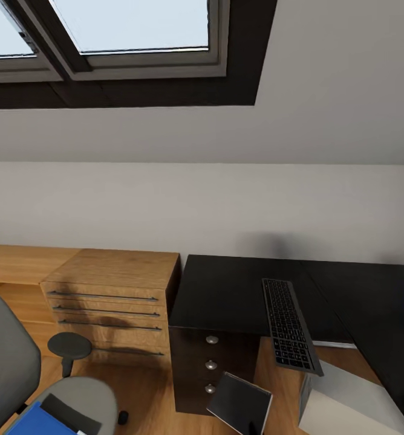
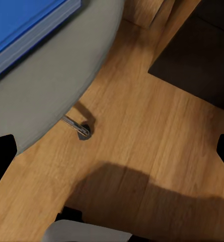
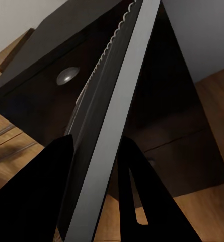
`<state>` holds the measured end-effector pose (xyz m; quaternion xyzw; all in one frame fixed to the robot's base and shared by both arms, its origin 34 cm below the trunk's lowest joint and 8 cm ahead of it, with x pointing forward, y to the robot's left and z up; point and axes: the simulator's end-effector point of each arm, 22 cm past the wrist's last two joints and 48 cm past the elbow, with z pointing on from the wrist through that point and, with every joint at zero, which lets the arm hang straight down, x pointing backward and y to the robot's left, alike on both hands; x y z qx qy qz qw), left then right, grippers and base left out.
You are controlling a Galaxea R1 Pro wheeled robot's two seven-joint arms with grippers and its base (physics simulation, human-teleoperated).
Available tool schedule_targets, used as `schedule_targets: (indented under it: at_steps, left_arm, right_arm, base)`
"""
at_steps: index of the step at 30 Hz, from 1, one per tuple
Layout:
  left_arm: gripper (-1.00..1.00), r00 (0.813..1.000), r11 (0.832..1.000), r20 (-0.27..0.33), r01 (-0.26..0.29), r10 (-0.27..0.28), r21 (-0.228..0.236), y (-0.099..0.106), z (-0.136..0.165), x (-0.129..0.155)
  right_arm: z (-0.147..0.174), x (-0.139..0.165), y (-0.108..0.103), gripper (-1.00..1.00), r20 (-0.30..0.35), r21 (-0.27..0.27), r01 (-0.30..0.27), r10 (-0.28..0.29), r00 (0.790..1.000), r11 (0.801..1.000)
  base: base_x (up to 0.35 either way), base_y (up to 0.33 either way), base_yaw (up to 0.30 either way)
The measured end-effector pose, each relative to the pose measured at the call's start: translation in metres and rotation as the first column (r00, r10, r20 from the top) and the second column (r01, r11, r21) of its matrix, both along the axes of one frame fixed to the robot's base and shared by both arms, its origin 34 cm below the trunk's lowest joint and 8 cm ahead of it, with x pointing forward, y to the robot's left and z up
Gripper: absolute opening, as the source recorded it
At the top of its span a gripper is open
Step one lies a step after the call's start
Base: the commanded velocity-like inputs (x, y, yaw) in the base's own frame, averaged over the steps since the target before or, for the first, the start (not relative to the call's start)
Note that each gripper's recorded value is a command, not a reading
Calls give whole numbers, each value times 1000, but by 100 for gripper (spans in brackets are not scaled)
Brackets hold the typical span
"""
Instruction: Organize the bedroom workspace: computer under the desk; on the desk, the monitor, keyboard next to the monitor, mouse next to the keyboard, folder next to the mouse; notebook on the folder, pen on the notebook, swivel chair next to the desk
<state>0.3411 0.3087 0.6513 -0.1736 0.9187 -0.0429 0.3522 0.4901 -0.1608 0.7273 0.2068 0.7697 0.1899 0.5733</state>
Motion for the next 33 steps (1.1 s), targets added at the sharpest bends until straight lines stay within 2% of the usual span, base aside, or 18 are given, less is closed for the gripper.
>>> schedule_targets:
  at_steps: [12, 29, 33]
  left_arm:
    - [100, 1000, 1000, 3, 14, -14, -3, -5, 0, 1]
    - [100, 999, 1000, 46, 12, -12, 3, -4, 13, 15]
    - [100, 998, 1000, 65, 10, -10, 0, -8, 19, 22]
  right_arm:
    - [0, 0, 2, -100, 1, -1, -6, 6, 1000, 1000]
    - [3, 2, 3, -100, 11, -5, -14, 14, 1000, 1000]
    - [5, 1, 11, -100, 16, -5, -36, 36, 999, 999]
  base:
    - [0, 0, 0]
    - [0, 0, 0]
    - [0, 0, 0]
